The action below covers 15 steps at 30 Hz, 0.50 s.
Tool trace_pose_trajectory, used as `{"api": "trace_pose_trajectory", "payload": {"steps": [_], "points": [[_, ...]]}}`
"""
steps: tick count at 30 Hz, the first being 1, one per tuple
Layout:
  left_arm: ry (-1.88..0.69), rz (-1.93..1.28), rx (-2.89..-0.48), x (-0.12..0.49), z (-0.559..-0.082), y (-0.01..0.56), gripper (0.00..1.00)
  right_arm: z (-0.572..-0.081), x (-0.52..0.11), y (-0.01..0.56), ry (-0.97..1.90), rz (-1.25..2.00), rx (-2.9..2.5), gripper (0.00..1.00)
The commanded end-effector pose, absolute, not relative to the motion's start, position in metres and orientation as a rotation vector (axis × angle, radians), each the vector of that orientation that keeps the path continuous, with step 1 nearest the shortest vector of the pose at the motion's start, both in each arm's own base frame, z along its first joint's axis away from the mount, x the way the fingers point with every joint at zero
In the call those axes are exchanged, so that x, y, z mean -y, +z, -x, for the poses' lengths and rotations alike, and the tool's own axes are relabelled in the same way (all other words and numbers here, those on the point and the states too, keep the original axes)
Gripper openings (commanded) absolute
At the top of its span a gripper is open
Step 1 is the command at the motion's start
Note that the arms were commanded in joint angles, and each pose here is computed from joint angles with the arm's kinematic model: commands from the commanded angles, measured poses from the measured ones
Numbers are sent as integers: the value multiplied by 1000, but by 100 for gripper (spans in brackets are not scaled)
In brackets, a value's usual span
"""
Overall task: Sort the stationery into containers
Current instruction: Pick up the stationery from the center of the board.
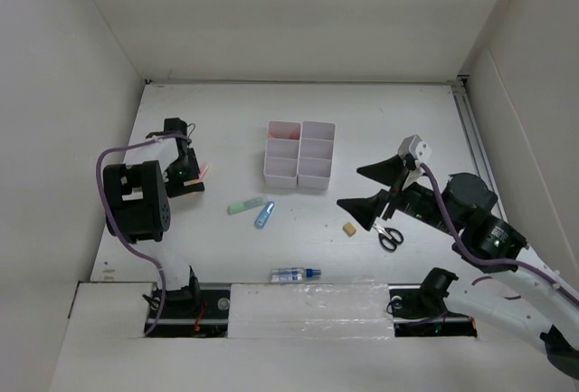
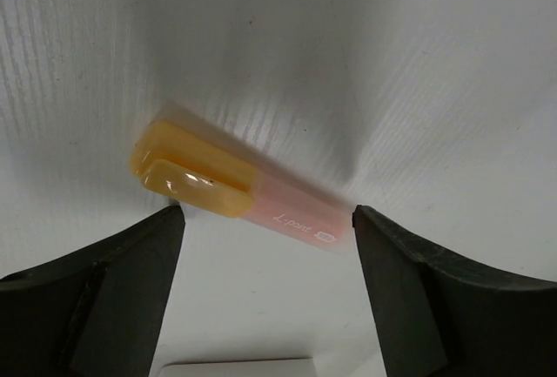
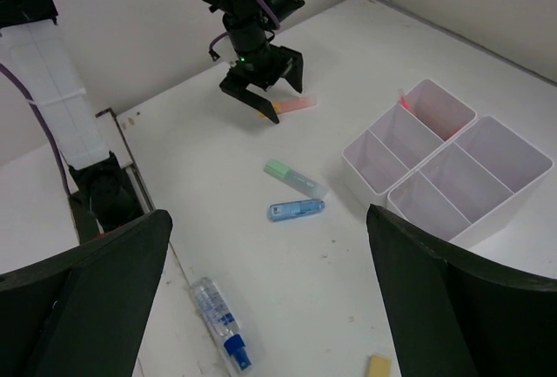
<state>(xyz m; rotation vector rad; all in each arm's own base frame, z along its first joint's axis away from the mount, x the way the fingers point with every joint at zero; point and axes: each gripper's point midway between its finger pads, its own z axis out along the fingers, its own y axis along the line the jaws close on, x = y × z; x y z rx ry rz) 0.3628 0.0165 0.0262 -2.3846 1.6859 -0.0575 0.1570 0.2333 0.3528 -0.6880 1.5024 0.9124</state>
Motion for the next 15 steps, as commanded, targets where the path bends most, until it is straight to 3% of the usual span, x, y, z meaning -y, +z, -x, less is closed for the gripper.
{"api": "trace_pose_trajectory", "payload": {"steps": [1,4,5,7,9,15], "points": [[140,2423,-1626,-35,-343,9,72,-156,-234,363,929,670,-1470,100],[142,2435,-1636,-33,-342,6,64,-156,-231,365,923,659,-1463,99],[142,2446,-1646,-31,-339,3,55,-154,-229,368,925,655,-1451,97],[143,2457,-1656,-29,-337,-2,49,-153,-225,371,921,644,-1441,97],[133,2464,-1657,-31,-339,-4,38,-151,-222,376,924,640,-1430,97],[106,2459,-1680,-34,-337,-10,24,-147,-219,384,928,634,-1412,96]]}}
